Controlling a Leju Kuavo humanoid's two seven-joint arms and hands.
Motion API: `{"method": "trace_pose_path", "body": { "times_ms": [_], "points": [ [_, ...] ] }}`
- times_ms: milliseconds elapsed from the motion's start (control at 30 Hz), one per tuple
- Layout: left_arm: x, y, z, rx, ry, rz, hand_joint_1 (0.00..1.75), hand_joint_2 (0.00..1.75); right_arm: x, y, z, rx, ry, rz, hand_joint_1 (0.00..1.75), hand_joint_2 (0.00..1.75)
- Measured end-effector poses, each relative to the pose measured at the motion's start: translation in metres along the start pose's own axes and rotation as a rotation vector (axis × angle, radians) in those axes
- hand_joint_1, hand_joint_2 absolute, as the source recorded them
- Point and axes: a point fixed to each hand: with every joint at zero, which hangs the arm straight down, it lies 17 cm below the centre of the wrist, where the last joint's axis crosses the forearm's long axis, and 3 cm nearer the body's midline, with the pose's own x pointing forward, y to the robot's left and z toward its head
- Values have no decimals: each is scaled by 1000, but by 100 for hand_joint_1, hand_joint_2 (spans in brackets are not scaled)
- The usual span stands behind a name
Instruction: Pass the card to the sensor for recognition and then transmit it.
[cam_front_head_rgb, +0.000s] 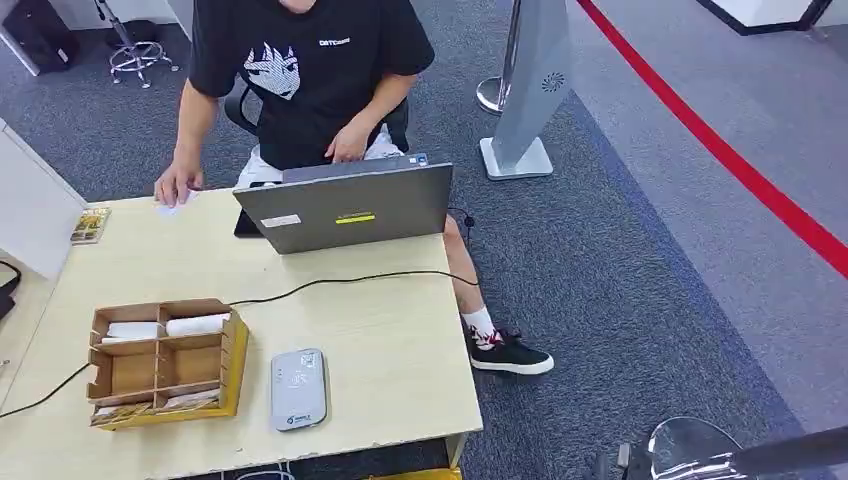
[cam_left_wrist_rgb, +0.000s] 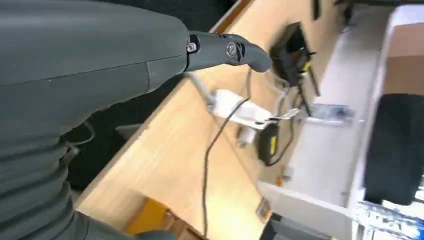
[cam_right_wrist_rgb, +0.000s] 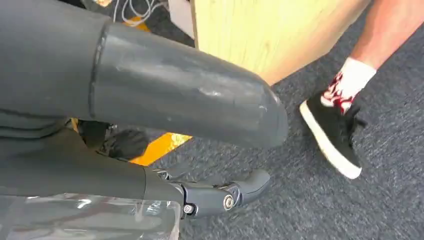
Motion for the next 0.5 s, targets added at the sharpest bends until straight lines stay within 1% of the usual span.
{"method": "trace_pose_path", "body": {
  "times_ms": [67,100,133,333,500],
  "points": [
    [20,-5,-4,-13,-66,-42,0,175,-1,0,0,-6,-1,20,0,0],
    [23,-6,-4,-16,-76,-54,0,175,-1,0,0,-7,-1,22,0,0],
    [35,-10,-5,-30,-116,-88,0,175,-3,3,1,-3,0,32,0,0],
    [88,-34,-4,-94,-290,-202,0,175,-8,13,4,14,2,77,0,0],
    [127,-66,7,-201,-445,-295,0,175,-12,25,8,37,4,113,0,0]
  ]
}}
